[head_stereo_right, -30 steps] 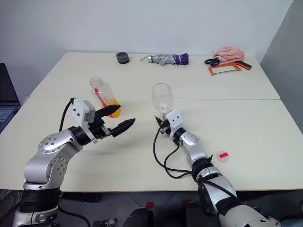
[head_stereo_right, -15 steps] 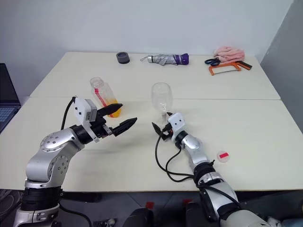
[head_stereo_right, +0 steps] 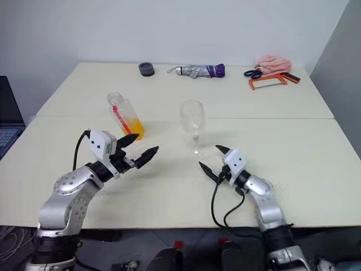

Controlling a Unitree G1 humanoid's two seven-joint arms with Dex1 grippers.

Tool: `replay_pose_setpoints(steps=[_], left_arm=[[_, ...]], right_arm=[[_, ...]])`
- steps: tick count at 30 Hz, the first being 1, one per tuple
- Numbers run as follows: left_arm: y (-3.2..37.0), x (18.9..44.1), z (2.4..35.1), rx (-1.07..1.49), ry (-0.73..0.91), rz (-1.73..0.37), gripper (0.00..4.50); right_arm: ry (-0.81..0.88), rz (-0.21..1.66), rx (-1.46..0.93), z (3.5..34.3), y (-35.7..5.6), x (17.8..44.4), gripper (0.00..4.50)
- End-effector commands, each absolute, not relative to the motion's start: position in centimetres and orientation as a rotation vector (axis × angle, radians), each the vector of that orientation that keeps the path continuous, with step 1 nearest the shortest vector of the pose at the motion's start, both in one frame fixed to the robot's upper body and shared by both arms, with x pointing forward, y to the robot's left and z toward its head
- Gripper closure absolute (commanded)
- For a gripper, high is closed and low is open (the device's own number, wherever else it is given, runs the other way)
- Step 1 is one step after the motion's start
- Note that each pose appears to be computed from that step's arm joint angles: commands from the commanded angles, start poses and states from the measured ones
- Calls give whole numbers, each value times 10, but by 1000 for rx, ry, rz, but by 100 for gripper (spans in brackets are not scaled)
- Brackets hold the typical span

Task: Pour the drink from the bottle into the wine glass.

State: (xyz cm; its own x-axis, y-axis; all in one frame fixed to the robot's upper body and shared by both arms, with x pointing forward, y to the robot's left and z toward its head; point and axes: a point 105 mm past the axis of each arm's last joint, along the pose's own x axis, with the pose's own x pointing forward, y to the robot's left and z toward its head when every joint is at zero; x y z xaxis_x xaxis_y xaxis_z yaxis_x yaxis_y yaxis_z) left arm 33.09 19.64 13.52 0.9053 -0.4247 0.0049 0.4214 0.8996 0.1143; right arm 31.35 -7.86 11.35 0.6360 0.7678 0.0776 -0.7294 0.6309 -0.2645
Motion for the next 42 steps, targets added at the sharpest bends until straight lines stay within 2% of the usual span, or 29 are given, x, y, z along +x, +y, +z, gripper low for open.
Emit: replay_pose_setpoints(steps=[1,3,8,19,33,42], left_arm=[[220,340,138,157,-83,-213,0],[223,345,136,186,-97,-134,0],[212,354,136,129,-114,-147,0],[231,377,140,114,-113,-46,0],[244,399,148,151,-71,-46,0],[237,409,154,144,-81,-74,0]], right_arm=[[-216,969,-191,139,-72,289,3],[-197,1031,-174,144,-67,276,3],[-166,1082,-164,149,-61,261,3],[-156,1066,-181,154,-59,262,3],[-161,1130,-178,162,-49,254,3],[-165,1132,-190,162,-48,253,3]])
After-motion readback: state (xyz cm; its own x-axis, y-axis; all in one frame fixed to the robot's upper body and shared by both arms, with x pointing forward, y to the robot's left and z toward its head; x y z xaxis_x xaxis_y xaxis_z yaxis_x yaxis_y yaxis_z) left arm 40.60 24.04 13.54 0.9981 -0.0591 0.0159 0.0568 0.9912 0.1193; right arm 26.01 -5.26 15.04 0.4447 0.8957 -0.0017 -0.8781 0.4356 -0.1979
